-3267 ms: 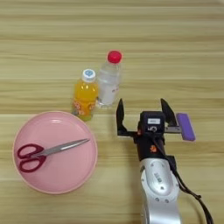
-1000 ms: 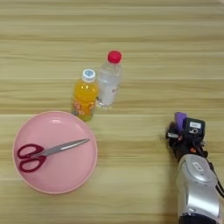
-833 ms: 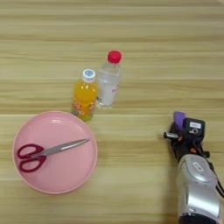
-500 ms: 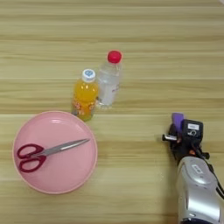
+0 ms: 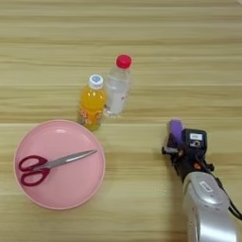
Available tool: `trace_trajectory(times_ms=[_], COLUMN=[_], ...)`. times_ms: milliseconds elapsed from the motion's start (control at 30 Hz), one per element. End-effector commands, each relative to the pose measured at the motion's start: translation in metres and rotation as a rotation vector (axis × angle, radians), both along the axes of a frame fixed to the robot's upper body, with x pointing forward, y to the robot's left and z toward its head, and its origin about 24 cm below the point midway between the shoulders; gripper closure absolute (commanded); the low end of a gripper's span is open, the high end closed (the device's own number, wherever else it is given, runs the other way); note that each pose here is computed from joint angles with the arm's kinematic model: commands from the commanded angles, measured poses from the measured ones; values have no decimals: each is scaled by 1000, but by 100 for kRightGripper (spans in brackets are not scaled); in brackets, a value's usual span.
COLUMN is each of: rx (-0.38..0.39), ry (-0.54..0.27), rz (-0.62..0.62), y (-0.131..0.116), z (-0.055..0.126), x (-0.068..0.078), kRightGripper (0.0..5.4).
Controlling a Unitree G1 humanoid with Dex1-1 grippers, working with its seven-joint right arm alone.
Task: Move the objects on the table
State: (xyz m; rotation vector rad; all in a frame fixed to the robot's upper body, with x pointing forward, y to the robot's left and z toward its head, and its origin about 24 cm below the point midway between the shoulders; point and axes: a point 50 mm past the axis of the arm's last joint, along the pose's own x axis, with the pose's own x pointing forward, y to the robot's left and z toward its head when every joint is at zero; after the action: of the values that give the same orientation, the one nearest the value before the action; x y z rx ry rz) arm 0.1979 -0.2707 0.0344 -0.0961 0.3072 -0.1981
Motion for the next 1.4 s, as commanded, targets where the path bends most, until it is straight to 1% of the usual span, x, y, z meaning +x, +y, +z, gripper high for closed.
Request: trace_trajectory(times_ms=[33,100,300,367,467,700,1067,1267,1400], rx=[-32,-34,-75,-59,-46,-28,-12,-8,-4], ry=[-81,-72,-32,-20,-1,27,67,81,95], rz=[63,74,136,149,159,183,195,195,180], y=[12,15,20,24,28,35,40,42,40], z=[23,24,29,29,26,21,12,6,-2], x=[-2,-8,-28,-34,-38,-44,-50,-50,-48], kRightGripper=[398,398,398,398,398,398,398,398,398])
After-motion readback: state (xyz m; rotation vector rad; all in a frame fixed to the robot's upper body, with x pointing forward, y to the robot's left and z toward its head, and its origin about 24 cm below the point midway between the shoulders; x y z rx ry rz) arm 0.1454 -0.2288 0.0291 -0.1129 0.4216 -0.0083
